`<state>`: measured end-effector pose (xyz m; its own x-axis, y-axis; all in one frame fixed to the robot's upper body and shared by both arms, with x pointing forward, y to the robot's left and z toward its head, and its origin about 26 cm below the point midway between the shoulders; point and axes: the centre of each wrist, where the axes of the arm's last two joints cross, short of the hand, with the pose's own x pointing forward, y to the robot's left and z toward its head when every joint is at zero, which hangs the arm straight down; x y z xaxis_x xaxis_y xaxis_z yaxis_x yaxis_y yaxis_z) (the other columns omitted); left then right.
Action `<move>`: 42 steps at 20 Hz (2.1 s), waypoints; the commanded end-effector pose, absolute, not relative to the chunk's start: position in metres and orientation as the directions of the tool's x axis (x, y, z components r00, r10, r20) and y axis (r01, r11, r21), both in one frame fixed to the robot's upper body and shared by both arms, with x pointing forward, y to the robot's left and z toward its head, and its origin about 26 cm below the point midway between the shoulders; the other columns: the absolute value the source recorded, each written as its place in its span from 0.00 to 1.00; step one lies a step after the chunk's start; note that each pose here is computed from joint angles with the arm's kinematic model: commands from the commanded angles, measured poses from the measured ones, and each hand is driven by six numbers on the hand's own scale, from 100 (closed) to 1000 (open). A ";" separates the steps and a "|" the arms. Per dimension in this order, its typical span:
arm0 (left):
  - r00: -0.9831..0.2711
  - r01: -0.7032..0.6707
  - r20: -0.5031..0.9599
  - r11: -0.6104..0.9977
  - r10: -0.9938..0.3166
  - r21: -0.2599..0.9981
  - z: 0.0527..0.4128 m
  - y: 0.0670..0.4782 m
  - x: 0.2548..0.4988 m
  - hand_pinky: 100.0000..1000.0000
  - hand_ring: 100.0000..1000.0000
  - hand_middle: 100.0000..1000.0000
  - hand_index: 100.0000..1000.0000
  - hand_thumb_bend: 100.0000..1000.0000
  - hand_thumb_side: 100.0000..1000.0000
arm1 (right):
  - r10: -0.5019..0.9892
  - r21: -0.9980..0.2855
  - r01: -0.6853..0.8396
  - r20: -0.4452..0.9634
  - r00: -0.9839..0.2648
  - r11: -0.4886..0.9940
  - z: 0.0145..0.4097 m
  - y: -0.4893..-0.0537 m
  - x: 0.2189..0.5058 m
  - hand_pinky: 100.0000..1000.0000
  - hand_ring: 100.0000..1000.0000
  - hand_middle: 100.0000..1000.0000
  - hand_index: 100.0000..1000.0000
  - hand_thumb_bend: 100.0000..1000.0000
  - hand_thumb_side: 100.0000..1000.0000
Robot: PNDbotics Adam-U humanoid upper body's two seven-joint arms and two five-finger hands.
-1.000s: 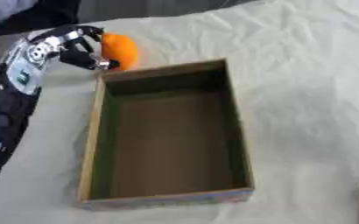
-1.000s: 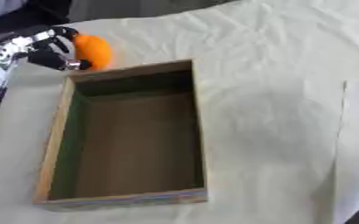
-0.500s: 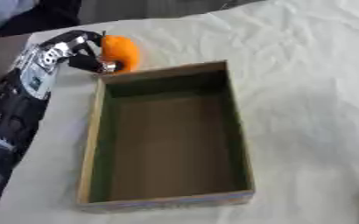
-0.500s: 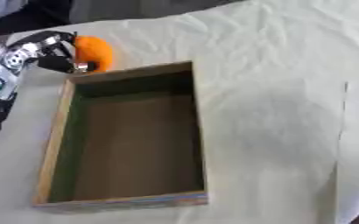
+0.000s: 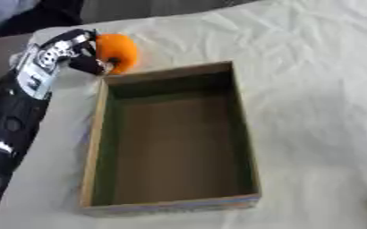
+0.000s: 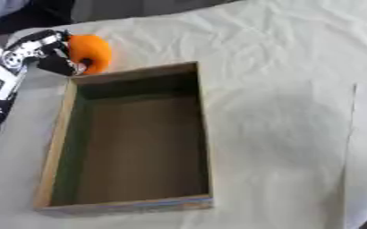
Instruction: Pick up objects on the table and place them in the box.
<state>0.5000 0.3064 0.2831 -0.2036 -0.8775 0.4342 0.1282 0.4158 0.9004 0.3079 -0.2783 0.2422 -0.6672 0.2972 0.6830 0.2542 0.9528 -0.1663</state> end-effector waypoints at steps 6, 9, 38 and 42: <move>-0.210 0.079 0.482 0.477 -0.851 0.875 0.299 0.310 0.496 0.32 0.58 0.73 0.58 0.00 0.02 | 0.307 -0.155 0.279 0.683 -0.663 0.948 0.244 -0.280 0.307 0.88 1.00 0.46 0.81 0.00 1.00; -0.202 0.057 0.508 0.508 -0.837 0.859 0.300 0.312 0.495 0.30 0.57 0.73 0.54 0.00 0.04 | 0.303 -0.151 0.279 0.688 -0.659 0.948 0.243 -0.279 0.307 0.88 1.00 0.46 0.81 0.00 1.00; -0.693 -0.220 0.327 0.620 -0.643 0.753 0.351 0.205 0.416 0.18 0.49 0.64 0.44 0.00 0.10 | 0.230 -0.059 0.264 0.694 -0.683 0.963 0.240 -0.267 0.307 0.86 1.00 0.47 0.80 0.00 1.00; -0.720 -0.222 0.328 0.651 -0.611 0.726 0.339 0.179 0.404 0.17 0.48 0.63 0.44 0.00 0.10 | 0.210 -0.044 0.247 0.683 -0.699 0.968 0.243 -0.262 0.307 0.86 1.00 0.47 0.80 0.00 1.00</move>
<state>0.4132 0.1863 0.3268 -0.6935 -0.6210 0.3653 -0.1838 0.6427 0.7437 0.3115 -0.2629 0.2335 -0.6684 0.2052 0.7149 0.2474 0.9678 -0.0465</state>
